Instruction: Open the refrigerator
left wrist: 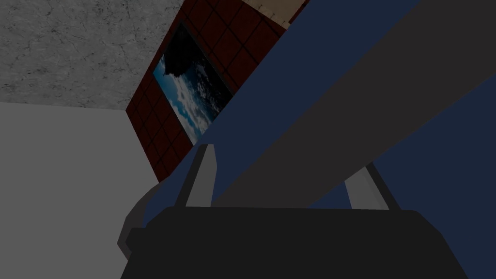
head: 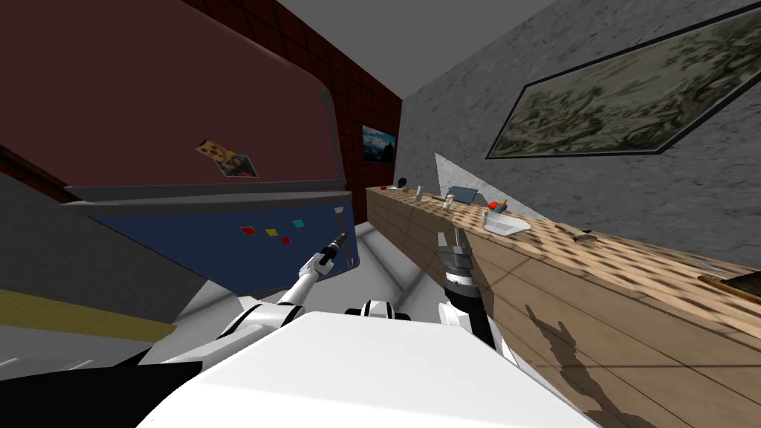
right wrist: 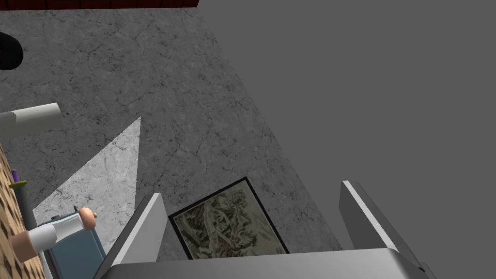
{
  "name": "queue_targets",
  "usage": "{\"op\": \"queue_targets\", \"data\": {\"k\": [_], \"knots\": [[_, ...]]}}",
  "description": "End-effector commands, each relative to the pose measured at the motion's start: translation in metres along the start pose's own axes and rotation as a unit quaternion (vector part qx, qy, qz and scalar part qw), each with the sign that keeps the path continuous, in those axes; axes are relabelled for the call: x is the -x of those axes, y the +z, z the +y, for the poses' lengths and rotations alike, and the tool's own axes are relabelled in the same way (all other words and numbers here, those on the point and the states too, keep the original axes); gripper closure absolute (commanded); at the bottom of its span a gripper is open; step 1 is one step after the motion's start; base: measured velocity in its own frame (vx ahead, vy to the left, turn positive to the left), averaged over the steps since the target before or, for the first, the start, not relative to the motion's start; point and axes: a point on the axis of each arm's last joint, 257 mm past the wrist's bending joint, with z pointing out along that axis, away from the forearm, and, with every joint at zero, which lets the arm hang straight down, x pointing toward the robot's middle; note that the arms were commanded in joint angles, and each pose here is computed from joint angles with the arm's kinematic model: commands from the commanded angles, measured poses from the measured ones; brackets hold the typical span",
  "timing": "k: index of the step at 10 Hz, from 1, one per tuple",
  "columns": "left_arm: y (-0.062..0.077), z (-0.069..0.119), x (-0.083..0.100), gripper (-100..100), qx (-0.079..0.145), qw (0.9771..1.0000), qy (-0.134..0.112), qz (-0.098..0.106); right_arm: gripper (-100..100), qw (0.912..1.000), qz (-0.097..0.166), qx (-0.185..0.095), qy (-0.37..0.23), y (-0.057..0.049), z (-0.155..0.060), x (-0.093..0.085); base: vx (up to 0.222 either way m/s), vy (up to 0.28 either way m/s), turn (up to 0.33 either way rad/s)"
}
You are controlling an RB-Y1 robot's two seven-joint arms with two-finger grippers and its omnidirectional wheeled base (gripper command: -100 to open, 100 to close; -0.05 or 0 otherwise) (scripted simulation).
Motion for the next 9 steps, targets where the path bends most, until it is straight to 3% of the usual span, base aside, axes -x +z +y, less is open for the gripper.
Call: {"op": "queue_targets", "data": {"k": [1,9], "knots": [[0.000,-0.008,-0.010,100,-0.010,0.9999,0.001,0.012,0,1.0000,0.000,0.000,0.000,0.000,0.000,0.000,-0.149,0.066,-0.067],[0.004,-0.047,-0.032,100,-0.060,0.9974,0.000,0.041,0,1.0000,0.000,0.000,0.000,0.000,0.000,0.000,-0.244,0.100,-0.064]]}}
